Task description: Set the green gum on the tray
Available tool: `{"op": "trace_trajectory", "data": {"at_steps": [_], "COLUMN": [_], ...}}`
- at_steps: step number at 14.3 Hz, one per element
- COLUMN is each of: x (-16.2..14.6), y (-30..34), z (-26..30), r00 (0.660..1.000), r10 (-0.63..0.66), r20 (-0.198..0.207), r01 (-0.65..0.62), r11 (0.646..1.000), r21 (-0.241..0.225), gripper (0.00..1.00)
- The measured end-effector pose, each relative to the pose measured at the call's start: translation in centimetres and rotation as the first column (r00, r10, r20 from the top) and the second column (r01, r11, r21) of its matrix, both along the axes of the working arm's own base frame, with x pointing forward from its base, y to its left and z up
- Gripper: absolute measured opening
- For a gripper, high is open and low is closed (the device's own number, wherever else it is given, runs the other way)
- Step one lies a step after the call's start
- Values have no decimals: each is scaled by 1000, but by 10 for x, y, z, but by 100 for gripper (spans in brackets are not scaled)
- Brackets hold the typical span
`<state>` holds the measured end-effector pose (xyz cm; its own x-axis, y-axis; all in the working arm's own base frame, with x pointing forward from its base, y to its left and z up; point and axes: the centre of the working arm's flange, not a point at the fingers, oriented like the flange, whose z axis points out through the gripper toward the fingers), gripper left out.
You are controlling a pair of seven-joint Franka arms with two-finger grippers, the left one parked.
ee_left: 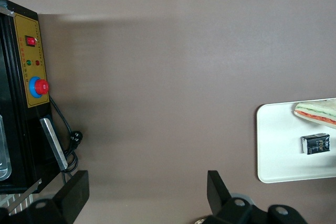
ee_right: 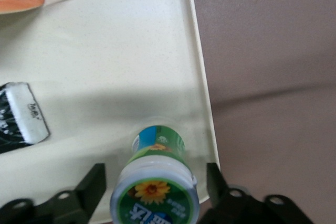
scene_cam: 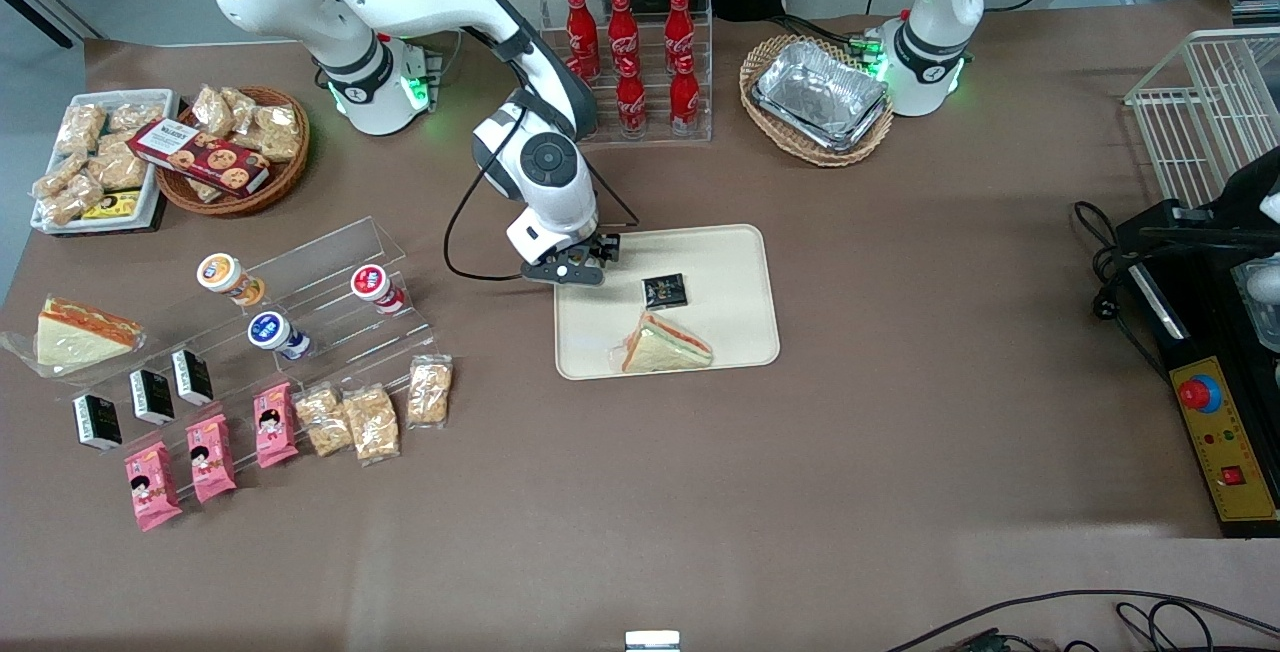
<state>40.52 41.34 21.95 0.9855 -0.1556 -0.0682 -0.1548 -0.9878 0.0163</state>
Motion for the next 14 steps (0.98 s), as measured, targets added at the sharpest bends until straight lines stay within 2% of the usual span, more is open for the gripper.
{"op": "trace_trajectory", "data": {"at_steps": [1,2,8,10,14], "x": [0,0,2,11,39], "y": [0,0,1,3,-26], "z": [-2,-3,2,31,142], "r00": [1000,1000,1000,999,995], "r10": [-1,-2,-4,-13,-62], "r20": [-1,0,11,39,80], "r01": [1,2,4,12,56], "r11": [1000,1000,1000,999,995], "r21": [-1,-1,10,36,78], "gripper": [94,99,100,100,100]}}
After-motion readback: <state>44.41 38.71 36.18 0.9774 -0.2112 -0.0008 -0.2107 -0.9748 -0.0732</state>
